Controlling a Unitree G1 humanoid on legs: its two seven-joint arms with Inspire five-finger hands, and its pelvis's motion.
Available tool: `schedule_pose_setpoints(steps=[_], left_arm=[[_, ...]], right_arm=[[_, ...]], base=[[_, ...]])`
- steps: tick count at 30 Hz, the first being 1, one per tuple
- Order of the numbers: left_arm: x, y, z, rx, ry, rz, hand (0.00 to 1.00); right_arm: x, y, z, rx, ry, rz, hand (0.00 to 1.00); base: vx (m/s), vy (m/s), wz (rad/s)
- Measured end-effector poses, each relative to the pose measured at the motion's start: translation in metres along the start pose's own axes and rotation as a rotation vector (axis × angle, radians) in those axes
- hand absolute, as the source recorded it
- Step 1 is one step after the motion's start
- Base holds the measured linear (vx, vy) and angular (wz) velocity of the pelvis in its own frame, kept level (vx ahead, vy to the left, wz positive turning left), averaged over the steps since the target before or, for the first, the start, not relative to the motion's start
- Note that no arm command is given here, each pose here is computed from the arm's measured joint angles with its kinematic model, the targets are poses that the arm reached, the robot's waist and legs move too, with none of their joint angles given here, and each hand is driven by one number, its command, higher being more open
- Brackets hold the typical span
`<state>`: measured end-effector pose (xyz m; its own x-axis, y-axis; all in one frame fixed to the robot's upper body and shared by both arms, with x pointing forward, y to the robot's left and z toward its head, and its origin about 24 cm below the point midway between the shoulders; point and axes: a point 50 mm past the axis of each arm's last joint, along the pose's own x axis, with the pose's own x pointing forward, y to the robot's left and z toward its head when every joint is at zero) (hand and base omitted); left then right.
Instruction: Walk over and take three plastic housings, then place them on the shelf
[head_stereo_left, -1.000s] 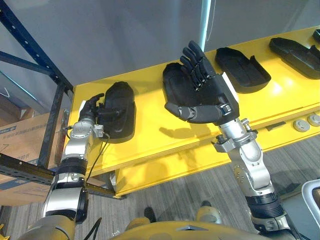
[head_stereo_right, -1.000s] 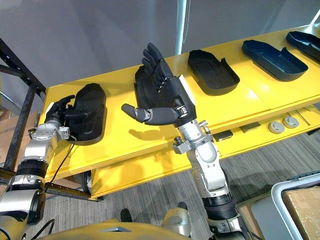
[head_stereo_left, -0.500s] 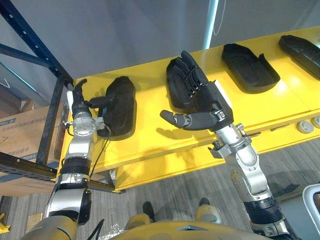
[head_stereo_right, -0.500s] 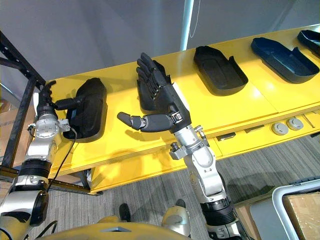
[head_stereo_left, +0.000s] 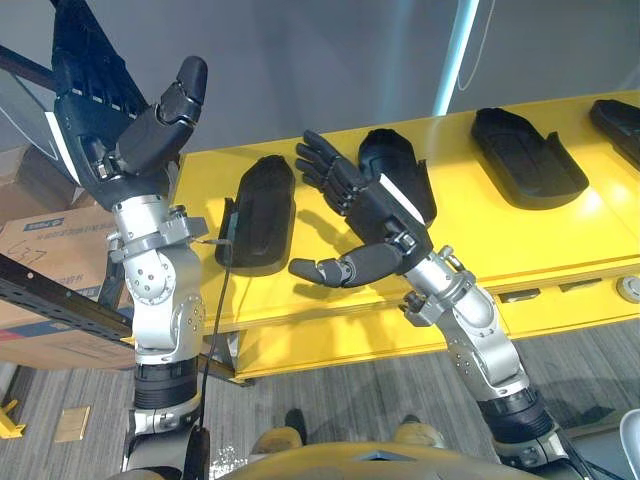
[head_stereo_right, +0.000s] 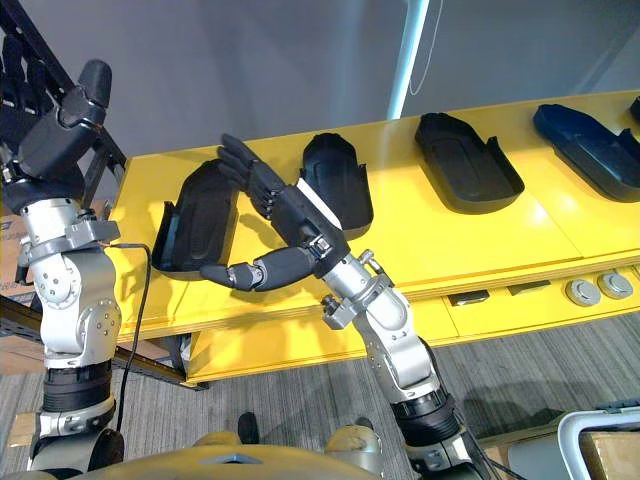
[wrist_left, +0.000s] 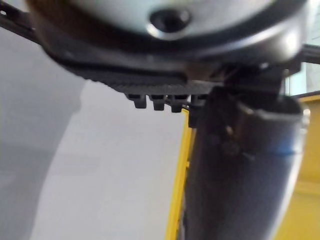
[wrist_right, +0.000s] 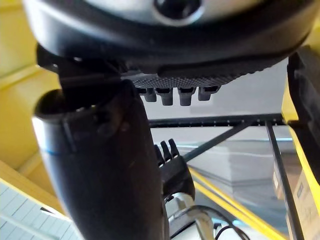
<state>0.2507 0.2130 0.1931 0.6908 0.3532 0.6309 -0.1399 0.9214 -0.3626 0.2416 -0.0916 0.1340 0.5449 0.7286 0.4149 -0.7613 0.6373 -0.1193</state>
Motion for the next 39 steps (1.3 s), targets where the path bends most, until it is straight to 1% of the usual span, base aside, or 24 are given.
schedule_pose_setpoints(steps=[2,4,5,7,11,13,15,18,22,25,28,33,39], left_arm=[[-0.008,0.005,-0.003,0.037,0.026,-0.007,1.0],[-0.021,0.015,-0.008,0.132,0.076,-0.032,1.0],[-0.024,0.016,-0.009,0.151,0.09,-0.042,1.0],[-0.041,0.023,-0.008,0.201,0.139,-0.087,1.0],[-0.061,0.032,-0.003,0.29,0.175,-0.157,1.0],[-0.068,0.035,0.0,0.302,0.19,-0.182,1.0],[-0.078,0.04,0.006,0.325,0.183,-0.2,1.0],[-0.083,0.04,0.014,0.332,0.164,-0.228,1.0],[-0.088,0.04,0.018,0.329,0.164,-0.248,1.0],[-0.095,0.045,0.019,0.332,0.19,-0.232,1.0],[-0.099,0.048,0.02,0.334,0.192,-0.209,1.0],[-0.102,0.046,0.026,0.292,0.133,-0.159,1.0],[-0.106,0.041,0.024,0.248,0.143,-0.154,1.0]], right_arm=[[0.002,0.005,-0.004,0.032,0.017,0.071,1.0],[0.002,0.015,-0.011,0.083,0.053,0.179,1.0],[0.001,0.017,-0.013,0.096,0.062,0.201,1.0],[-0.002,0.023,-0.02,0.128,0.093,0.264,1.0],[-0.006,0.028,-0.023,0.149,0.1,0.323,1.0],[-0.009,0.029,-0.024,0.164,0.112,0.358,1.0],[-0.018,0.033,-0.031,0.203,0.171,0.396,1.0],[-0.029,0.044,-0.04,0.253,0.237,0.429,1.0],[-0.038,0.049,-0.046,0.267,0.297,0.45,1.0],[-0.039,0.049,-0.048,0.256,0.318,0.424,1.0],[-0.041,0.045,-0.064,0.296,0.362,0.294,1.0],[-0.046,0.043,-0.082,0.293,0.439,0.182,1.0],[-0.041,0.037,-0.083,0.269,0.413,0.062,1.0]], base=[[0.02,0.001,0.11],[0.03,-0.006,0.17],[0.02,-0.007,0.16],[0.02,-0.007,0.24],[0.0,-0.006,0.22],[-0.01,-0.009,0.21],[-0.01,-0.009,0.11],[0.0,-0.014,0.1],[0.01,-0.012,0.05],[0.0,0.0,0.0],[0.0,0.0,0.0],[0.0,-0.004,0.02],[0.01,-0.018,0.1]])
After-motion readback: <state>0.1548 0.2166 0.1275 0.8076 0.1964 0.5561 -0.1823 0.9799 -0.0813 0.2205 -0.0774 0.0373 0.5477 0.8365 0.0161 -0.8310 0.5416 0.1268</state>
